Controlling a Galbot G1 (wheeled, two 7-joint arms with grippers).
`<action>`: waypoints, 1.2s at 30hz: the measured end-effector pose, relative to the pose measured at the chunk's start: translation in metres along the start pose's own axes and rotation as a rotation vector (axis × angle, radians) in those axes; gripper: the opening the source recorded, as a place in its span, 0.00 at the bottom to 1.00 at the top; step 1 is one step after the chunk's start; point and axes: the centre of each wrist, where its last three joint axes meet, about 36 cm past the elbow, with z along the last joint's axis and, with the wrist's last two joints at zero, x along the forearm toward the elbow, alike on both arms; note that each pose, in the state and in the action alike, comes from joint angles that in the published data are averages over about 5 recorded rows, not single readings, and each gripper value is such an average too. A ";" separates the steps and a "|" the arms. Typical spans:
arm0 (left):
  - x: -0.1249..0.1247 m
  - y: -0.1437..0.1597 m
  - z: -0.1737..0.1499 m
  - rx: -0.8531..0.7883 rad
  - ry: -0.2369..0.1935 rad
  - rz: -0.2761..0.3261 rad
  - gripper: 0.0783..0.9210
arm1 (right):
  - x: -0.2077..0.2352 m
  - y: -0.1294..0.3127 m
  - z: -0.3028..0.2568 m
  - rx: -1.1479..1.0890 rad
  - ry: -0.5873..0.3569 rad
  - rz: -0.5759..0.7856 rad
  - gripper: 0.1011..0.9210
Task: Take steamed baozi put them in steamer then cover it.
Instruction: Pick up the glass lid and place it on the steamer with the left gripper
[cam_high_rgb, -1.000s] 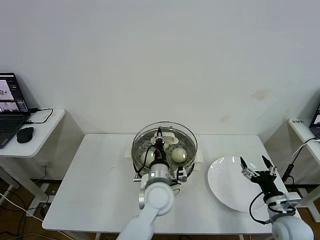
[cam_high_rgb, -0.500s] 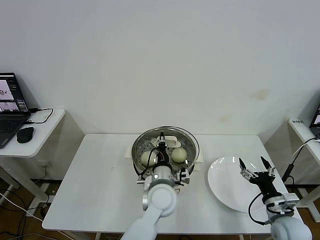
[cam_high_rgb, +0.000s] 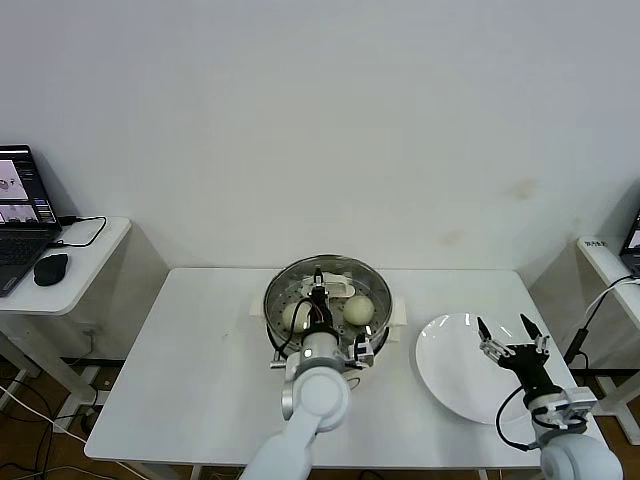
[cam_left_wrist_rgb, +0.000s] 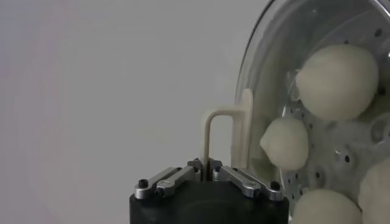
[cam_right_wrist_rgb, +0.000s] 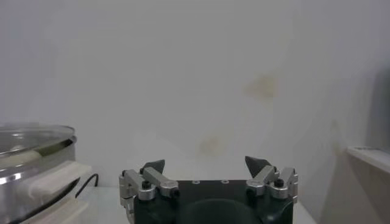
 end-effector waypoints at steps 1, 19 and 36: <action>0.000 0.000 0.000 0.000 -0.001 0.001 0.07 | 0.000 0.000 0.000 0.000 0.000 0.000 0.88; -0.004 -0.009 0.002 -0.009 0.001 -0.008 0.07 | 0.001 0.000 0.002 -0.001 -0.002 -0.003 0.88; 0.000 -0.015 0.006 -0.013 -0.012 -0.006 0.16 | 0.002 0.001 0.003 0.000 -0.003 -0.005 0.88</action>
